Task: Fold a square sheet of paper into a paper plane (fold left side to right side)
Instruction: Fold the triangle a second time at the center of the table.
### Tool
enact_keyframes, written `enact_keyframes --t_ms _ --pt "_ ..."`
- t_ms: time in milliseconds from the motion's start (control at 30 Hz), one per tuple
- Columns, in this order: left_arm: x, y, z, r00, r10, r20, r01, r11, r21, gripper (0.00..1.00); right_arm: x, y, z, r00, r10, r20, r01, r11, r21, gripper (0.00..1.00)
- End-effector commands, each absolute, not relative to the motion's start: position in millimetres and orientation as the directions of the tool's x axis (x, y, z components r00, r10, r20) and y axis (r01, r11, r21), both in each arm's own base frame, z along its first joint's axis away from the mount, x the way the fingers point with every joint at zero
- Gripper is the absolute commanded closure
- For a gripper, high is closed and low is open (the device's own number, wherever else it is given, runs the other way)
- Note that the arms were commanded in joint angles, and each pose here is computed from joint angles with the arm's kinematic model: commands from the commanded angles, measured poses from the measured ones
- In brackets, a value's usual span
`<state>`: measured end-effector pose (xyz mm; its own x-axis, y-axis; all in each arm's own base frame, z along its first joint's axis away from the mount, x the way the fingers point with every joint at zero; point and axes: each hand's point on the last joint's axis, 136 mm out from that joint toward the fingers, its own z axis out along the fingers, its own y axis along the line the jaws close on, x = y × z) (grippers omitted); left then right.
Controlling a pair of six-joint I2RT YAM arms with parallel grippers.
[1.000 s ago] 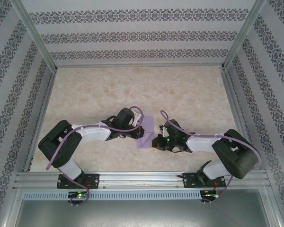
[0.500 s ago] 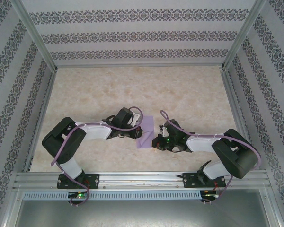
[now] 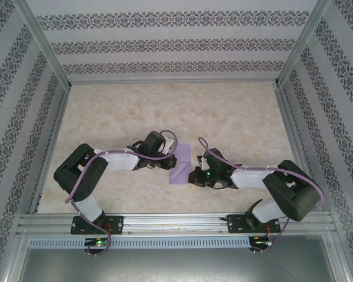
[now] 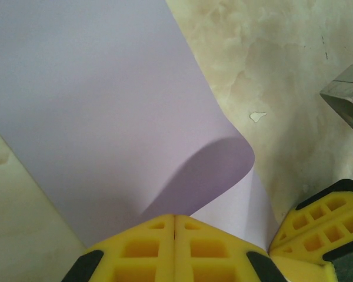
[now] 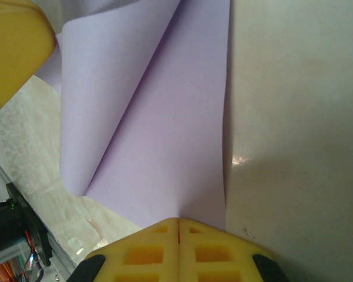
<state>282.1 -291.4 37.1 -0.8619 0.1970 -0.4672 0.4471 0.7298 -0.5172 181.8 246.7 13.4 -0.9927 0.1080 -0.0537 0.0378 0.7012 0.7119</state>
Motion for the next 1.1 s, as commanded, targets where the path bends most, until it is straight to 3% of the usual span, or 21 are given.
enact_keyframes --t_ms 0,1067 --pt "288 -287 32 -0.861 0.215 -0.461 0.45 0.742 -0.496 1.0 166 233 -9 -0.996 0.094 -0.001 0.072 0.768 0.637 1.0" --pt "290 -277 21 -0.865 0.211 -0.456 0.431 0.777 -0.458 1.0 166 232 -9 -0.996 0.091 -0.004 0.068 0.772 0.632 1.0"
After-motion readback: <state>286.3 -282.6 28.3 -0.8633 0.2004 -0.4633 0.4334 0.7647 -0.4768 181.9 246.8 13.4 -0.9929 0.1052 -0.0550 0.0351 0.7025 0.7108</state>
